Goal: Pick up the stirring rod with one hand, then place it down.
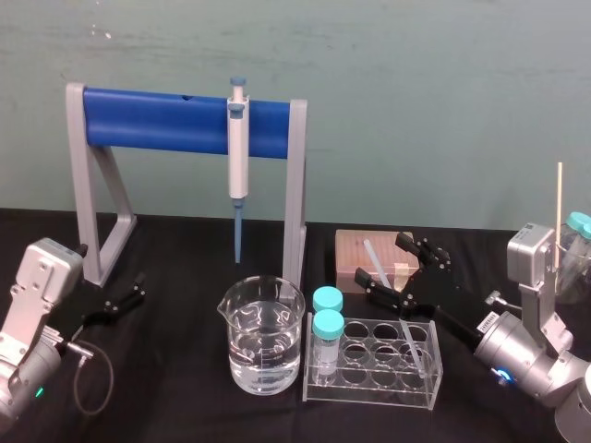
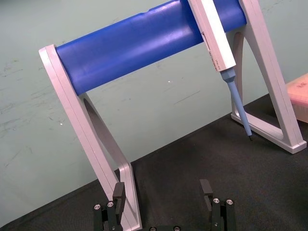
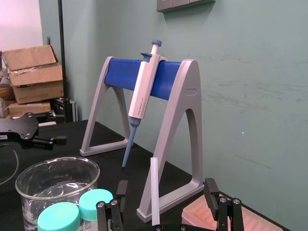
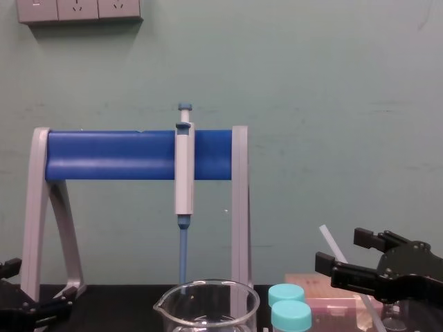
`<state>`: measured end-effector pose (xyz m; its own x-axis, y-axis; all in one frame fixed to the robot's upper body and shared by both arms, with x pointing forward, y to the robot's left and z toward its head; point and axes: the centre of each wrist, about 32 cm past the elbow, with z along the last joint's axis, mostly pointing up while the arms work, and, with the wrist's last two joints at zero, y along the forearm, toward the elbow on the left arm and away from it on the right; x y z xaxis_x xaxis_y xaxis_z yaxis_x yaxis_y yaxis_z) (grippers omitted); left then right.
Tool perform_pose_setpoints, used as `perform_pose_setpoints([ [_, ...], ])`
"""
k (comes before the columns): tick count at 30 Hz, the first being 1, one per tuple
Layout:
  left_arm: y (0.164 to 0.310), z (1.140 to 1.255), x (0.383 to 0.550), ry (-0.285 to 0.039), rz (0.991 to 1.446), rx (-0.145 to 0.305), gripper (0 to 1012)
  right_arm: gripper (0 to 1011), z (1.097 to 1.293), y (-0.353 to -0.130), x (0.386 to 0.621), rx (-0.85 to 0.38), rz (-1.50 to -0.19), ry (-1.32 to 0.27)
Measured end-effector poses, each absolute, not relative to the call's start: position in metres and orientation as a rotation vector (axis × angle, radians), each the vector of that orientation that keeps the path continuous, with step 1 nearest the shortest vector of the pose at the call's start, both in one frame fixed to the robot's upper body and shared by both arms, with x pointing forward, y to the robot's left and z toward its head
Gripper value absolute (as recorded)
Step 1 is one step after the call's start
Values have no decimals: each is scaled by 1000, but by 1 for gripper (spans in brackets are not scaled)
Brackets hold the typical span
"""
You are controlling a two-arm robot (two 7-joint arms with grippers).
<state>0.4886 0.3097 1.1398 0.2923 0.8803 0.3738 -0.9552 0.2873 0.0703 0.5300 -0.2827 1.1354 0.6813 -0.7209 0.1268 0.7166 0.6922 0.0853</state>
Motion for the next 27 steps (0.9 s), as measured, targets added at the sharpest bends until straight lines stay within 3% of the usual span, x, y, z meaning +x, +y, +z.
perform_pose_setpoints([
  [7,310,1140,489,-285,1248,305,1001,1003,1140,-280,526,41,-836,-204],
  [15,310,1140,489,-285,1248,304,1000,1003,1150,-277,513,96,-931,-368],
  [27,310,1140,489,-285,1248,304,1001,1003,1158,-286,502,70,-1149,-307],
])
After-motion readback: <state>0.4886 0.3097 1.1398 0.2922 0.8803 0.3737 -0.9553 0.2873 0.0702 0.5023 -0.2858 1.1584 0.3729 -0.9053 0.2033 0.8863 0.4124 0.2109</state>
